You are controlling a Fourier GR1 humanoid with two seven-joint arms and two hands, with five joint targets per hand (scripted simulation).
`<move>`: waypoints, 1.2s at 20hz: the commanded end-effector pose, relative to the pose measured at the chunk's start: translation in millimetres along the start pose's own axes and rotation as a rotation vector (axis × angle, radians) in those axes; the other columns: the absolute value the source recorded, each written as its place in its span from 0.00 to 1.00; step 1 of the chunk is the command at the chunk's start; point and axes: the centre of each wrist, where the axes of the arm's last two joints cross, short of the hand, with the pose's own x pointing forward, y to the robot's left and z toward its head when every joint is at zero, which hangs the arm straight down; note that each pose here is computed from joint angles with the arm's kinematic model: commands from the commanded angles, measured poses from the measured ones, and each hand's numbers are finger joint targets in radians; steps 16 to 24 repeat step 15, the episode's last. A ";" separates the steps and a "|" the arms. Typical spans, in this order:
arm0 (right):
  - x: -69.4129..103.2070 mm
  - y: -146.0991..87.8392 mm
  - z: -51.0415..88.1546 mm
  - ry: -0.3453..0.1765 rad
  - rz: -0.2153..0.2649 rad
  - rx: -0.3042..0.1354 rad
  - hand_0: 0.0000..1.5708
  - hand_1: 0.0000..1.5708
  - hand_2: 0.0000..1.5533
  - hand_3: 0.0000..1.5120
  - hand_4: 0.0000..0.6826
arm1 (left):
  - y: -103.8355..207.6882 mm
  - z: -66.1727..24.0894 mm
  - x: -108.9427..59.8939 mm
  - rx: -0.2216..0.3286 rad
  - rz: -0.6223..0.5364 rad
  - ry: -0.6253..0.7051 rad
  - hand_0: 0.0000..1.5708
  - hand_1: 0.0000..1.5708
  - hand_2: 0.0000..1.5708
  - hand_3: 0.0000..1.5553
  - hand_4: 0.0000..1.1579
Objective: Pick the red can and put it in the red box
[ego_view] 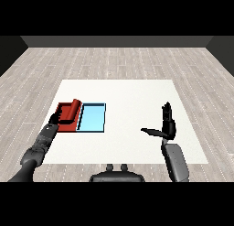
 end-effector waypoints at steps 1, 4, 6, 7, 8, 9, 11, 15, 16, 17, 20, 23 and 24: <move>2.3 -19.3 2.3 -0.013 -0.005 0.011 0.00 0.00 0.00 0.00 0.00 | 22.1 -6.0 11.8 0.075 0.095 -0.018 0.00 0.00 0.00 0.00 0.00; -1.0 -0.9 7.8 -0.006 -0.058 0.035 0.00 0.00 0.00 0.00 0.00 | 30.1 -7.0 18.6 0.208 0.336 -0.217 0.00 0.00 0.00 0.00 0.00; -1.7 -11.5 4.5 0.003 -0.050 0.004 0.00 0.00 0.00 0.00 0.00 | 26.1 -6.8 36.4 0.253 0.495 -0.400 0.00 0.00 0.00 0.00 0.00; 8.9 -0.5 2.6 -0.047 -0.075 0.004 0.00 0.00 0.00 0.00 0.00 | 38.2 -8.3 42.5 0.272 0.506 -0.472 0.00 0.00 0.00 0.00 0.00; 6.6 4.4 -1.8 -0.039 -0.087 0.009 0.00 0.00 0.00 0.00 0.00 | 16.8 -5.7 70.5 0.230 0.628 -0.560 0.00 0.00 0.00 0.00 0.00; 4.7 -2.8 2.8 -0.030 -0.119 0.034 0.00 0.00 0.00 0.00 0.00 | 27.7 -5.4 57.6 0.252 0.657 -0.619 0.00 0.00 0.00 0.00 0.00; 1.2 16.0 7.6 -0.019 -0.151 0.088 0.00 0.00 0.00 0.00 0.00 | -11.7 3.9 87.9 0.151 0.808 -0.754 0.00 0.00 0.00 0.00 0.00; 7.1 8.0 7.4 -0.014 -0.234 0.117 0.00 0.00 0.00 0.00 0.00 | -35.9 19.8 105.2 0.003 0.938 -0.890 0.00 0.00 0.00 0.00 0.00; 7.1 8.0 7.4 -0.014 -0.234 0.117 0.00 0.00 0.00 0.00 0.00 | -35.9 19.8 105.2 0.003 0.938 -0.890 0.00 0.00 0.00 0.00 0.00; 7.1 8.0 7.4 -0.014 -0.234 0.117 0.00 0.00 0.00 0.00 0.00 | -35.9 19.8 105.2 0.003 0.938 -0.890 0.00 0.00 0.00 0.00 0.00; 7.1 8.0 7.4 -0.014 -0.234 0.117 0.00 0.00 0.00 0.00 0.00 | -35.9 19.8 105.2 0.003 0.938 -0.890 0.00 0.00 0.00 0.00 0.00; 7.1 8.0 7.4 -0.014 -0.234 0.117 0.00 0.00 0.00 0.00 0.00 | -35.9 19.8 105.2 0.003 0.938 -0.890 0.00 0.00 0.00 0.00 0.00; 7.1 8.0 7.4 -0.014 -0.234 0.117 0.00 0.00 0.00 0.00 0.00 | -35.9 19.8 105.2 0.003 0.938 -0.890 0.00 0.00 0.00 0.00 0.00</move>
